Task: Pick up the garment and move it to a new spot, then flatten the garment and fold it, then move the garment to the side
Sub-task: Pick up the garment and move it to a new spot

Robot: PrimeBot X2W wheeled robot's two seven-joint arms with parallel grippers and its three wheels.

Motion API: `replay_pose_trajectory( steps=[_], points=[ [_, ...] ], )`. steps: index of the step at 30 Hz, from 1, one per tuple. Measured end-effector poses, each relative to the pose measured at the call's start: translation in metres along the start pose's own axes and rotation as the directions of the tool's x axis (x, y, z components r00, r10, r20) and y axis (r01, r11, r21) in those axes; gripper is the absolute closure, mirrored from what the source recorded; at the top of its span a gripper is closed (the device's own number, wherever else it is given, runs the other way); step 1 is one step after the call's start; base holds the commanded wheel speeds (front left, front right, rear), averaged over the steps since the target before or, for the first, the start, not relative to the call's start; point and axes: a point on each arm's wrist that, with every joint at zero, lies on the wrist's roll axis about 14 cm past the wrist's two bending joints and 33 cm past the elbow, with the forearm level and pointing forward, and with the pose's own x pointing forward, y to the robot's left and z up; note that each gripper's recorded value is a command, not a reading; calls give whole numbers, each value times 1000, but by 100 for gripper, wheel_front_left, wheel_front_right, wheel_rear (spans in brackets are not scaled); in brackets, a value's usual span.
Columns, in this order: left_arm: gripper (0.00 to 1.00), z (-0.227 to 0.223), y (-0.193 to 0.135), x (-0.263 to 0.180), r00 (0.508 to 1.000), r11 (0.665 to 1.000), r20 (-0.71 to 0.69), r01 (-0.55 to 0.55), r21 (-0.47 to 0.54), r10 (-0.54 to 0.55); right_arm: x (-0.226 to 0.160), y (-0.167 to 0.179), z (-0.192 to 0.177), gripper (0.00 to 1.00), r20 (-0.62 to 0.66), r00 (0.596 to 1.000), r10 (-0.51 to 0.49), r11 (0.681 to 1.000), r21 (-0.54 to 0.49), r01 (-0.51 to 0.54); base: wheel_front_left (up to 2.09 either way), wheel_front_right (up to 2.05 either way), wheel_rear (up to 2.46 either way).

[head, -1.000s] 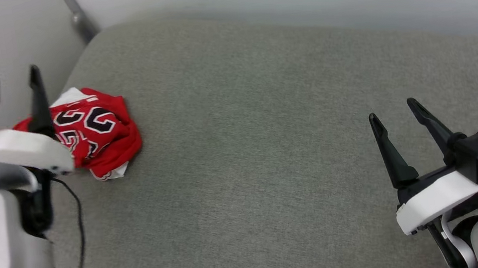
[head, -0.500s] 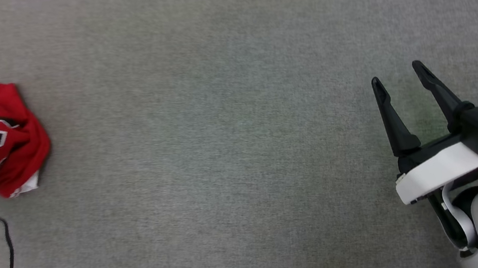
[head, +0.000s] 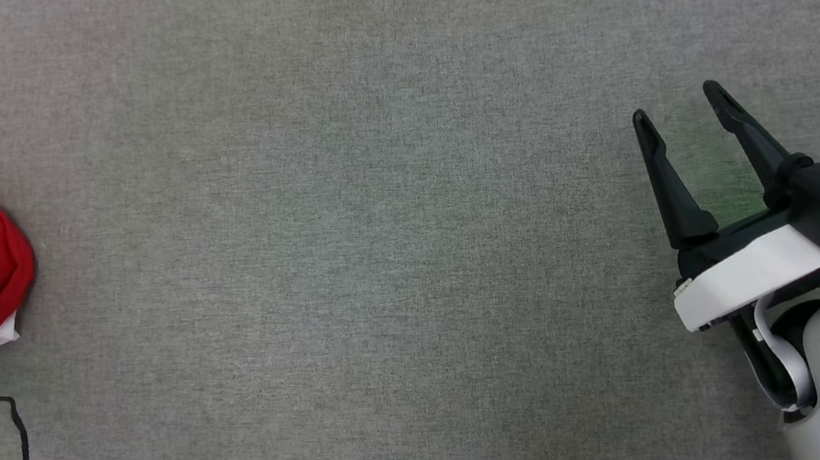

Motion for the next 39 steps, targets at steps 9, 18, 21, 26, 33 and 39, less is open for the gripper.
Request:
replay_pose_trajectory(
  steps=[9,18,21,26,33,39],
  points=[
    [100,29,4,-29,980,998,198,-30,55,18,-9,1,27,0,54,999,-6,999,-34,8,0,0,0],
    [100,131,-8,-144,741,985,671,-84,150,-39,-41,8,67,0,131,991,-18,998,-61,26,0,0,0],
    [100,154,-22,-187,612,979,786,-92,179,-86,-55,7,79,0,156,987,-31,997,-65,42,0,0,0],
    [100,171,-58,-241,428,970,885,-62,233,-185,-80,-1,93,0,184,980,-69,994,-65,82,0,0,0],
    [100,165,-152,-273,281,921,879,54,385,-384,-120,-28,97,0,187,967,-174,981,-51,186,0,0,0],
    [100,131,-252,-283,207,816,791,206,540,-576,-153,-51,101,0,196,944,-264,960,-45,277,0,0,0]
  ],
)
